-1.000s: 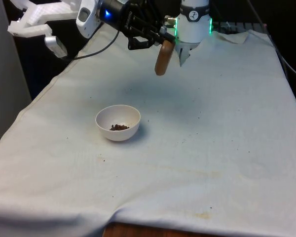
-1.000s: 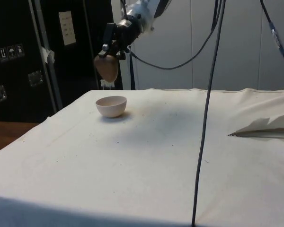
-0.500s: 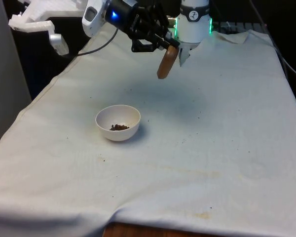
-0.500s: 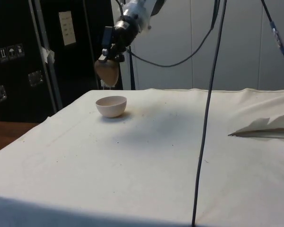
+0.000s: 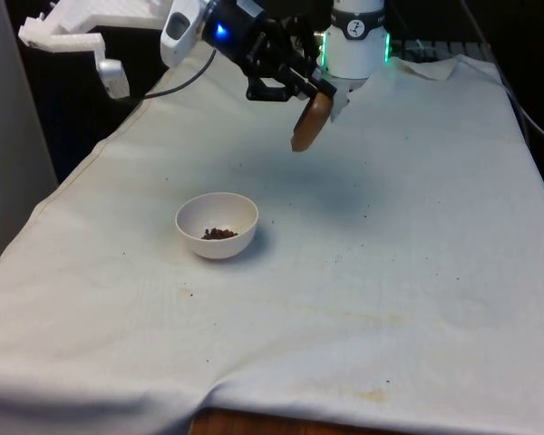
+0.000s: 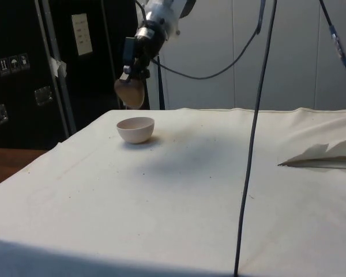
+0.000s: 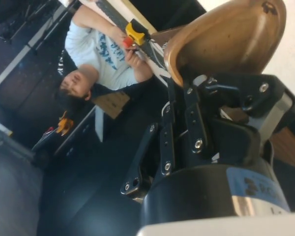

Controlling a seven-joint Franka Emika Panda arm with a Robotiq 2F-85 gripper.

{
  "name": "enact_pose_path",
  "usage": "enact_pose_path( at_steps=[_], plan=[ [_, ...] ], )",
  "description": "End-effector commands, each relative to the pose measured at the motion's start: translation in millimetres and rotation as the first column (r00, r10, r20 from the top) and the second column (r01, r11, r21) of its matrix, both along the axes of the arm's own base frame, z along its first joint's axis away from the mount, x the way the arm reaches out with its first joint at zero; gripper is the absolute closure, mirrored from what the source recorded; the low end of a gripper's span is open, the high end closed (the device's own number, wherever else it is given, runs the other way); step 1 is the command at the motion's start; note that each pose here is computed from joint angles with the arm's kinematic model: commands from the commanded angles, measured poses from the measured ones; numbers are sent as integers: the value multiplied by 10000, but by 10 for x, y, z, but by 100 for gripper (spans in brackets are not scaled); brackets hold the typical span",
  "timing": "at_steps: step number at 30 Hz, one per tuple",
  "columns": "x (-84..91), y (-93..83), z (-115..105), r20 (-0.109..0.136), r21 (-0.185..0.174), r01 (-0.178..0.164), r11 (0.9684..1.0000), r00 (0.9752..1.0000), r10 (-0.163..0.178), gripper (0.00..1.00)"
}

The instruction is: Pour the coffee beans from the cup into the bowl.

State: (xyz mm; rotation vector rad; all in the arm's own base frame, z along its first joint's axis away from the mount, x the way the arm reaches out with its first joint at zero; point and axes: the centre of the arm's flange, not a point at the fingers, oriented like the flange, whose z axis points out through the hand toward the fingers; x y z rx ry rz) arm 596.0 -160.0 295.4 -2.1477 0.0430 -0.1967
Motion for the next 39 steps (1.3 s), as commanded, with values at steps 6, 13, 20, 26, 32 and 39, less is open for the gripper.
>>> enact_pose_path(
  at_steps=[6, 13, 20, 26, 32, 39],
  plan=[
    [19, 60, 14, 5, -534, -85, 9985, 10000, 86, 100],
    [43, 131, 6, -13, -935, -305, 9952, 9995, 305, 100],
    [67, 192, 1, -25, -1327, -503, 9899, 9987, 505, 100],
    [78, 240, -13, -36, -1661, -681, 9838, 9976, 684, 100],
    [86, 288, -24, -87, -2034, -933, 9746, 9956, 935, 100],
    [87, 321, -44, -77, -2421, -1154, 9634, 9931, 1171, 100]
  ],
)
